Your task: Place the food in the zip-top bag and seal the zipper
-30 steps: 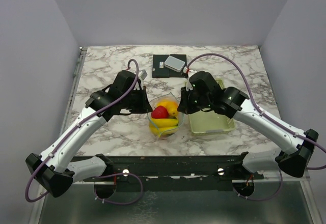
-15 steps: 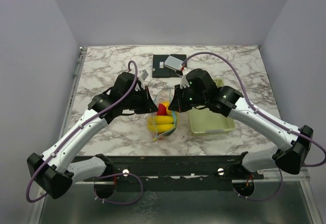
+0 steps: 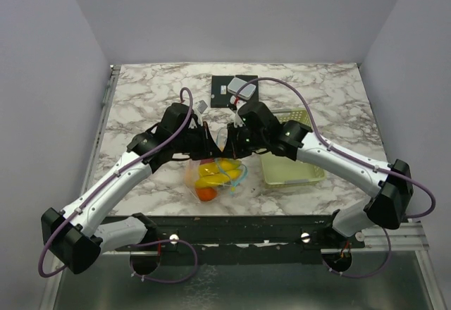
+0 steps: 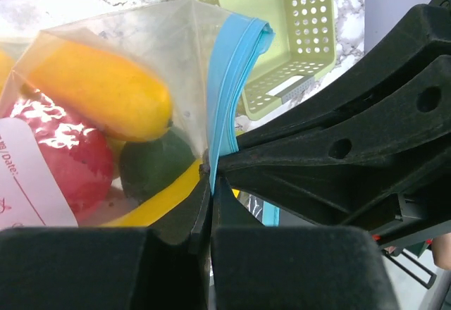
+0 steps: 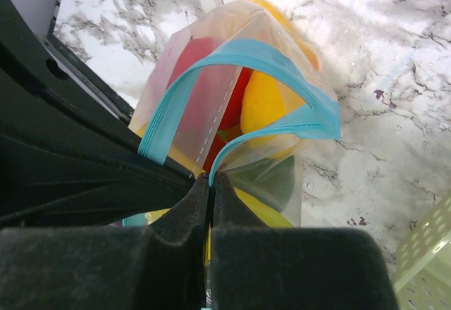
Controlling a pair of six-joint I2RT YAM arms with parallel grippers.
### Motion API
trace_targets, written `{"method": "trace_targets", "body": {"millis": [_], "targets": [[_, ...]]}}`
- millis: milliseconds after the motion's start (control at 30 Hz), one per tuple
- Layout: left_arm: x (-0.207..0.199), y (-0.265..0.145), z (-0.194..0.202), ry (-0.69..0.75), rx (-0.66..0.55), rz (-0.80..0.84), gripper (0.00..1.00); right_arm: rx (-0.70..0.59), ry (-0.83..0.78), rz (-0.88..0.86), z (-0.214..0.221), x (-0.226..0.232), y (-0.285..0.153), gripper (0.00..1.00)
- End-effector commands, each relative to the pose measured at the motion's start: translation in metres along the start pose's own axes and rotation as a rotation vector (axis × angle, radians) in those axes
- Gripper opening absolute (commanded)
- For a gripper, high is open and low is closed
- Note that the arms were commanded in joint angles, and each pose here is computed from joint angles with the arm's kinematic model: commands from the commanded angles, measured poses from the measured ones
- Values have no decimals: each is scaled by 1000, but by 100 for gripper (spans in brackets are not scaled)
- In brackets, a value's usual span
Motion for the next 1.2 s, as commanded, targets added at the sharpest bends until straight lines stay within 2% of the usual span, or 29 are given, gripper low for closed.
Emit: {"method": "trace_targets", "body": {"millis": [0,400,667,700,933,1000,1167], "targets": [[-21,5,-5,8,-10,113,0,-75,0,-64,-19,25,5,1],[-19,-1,-3,23,-25,111,0,-114,-29,-9,-23,18,-12,1],[-16,-16,-10,79,-53,28,0,-151,-52,175,-17,-14,-38,1],[-16,-18,-10,85,-56,22,0,-144,-58,193,-13,-18,-41,2],[-6,-18,-7,93,-48,-21,0,-119,-136,176,-3,-19,-65,41],[-4,-16,-6,94,-44,-28,0,-121,-163,153,-6,-14,-75,47],[-5,-14,-8,97,-40,-28,0,-124,-207,108,-18,2,-98,52]]}}
Point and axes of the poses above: each gripper's point midway between its finger pads, its own y axis out along the fingers, its own x axis along the line the jaws close on, z = x × y, the point moved 3 cm from there along -y, back along the fingers, and after that the axes turned 1 degree about -y, right-handed, at the moved point
